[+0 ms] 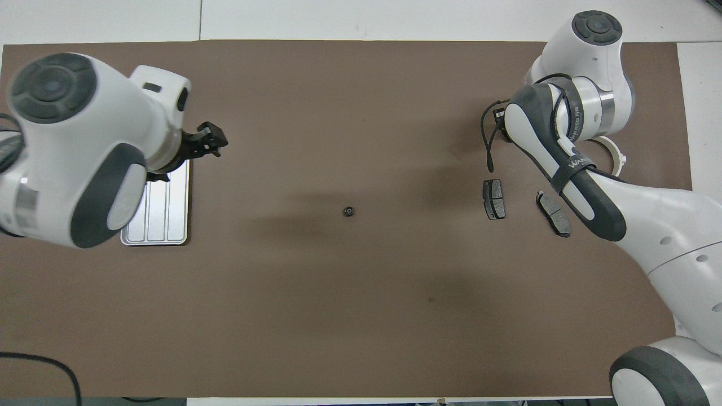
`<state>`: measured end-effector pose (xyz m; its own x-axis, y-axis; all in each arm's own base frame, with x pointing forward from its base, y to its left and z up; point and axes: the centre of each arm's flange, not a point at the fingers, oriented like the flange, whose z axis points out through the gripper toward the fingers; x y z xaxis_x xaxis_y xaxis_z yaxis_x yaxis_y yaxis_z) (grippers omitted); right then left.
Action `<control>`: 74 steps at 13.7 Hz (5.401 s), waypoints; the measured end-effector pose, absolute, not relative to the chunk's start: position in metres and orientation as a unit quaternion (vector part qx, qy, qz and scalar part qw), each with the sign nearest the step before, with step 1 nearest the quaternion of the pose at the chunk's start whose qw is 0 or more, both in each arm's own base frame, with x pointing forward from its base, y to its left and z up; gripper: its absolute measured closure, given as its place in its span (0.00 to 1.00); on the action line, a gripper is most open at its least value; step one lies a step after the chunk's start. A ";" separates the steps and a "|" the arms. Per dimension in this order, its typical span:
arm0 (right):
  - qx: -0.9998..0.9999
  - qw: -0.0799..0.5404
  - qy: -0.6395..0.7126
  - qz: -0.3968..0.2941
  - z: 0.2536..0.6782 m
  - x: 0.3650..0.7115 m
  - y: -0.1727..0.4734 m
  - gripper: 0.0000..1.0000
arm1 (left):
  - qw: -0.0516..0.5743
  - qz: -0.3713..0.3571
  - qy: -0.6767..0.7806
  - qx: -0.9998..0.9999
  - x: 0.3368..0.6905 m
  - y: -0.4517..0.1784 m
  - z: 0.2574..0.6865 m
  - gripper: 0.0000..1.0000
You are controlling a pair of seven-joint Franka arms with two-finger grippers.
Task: Place bearing gear from tray to pile
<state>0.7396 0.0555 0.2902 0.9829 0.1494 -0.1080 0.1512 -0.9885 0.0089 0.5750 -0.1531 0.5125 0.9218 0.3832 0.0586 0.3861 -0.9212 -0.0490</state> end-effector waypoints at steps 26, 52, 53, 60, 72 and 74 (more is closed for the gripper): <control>0.972 0.010 -0.209 -0.103 0.319 0.631 0.383 0.00 | -0.005 0.034 -0.094 -0.995 0.558 0.005 0.566 0.00; 0.979 -0.008 -0.191 -0.068 0.285 0.578 0.413 0.20 | -0.007 0.026 -0.039 -0.999 0.537 -0.010 0.597 0.00; 0.979 -0.006 -0.190 -0.070 0.282 0.576 0.413 0.20 | -0.007 0.026 -0.039 -0.999 0.537 -0.010 0.597 0.00; 0.980 -0.006 -0.187 -0.069 0.283 0.571 0.415 0.38 | -0.007 0.026 -0.039 -0.999 0.537 -0.010 0.597 0.00; 0.983 -0.008 -0.173 -0.067 0.287 0.570 0.415 0.76 | -0.007 0.026 -0.039 -0.999 0.537 -0.010 0.597 0.00; 0.985 -0.007 -0.160 -0.068 0.290 0.572 0.411 0.76 | -0.007 0.026 -0.039 -0.999 0.537 -0.010 0.597 0.00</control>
<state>0.5725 0.4106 0.2903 0.9397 -0.3143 -0.1352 -0.3160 -0.9487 0.0087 0.5370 -0.0097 0.5969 0.9956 0.0774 -0.0525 0.0781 -0.9969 0.0118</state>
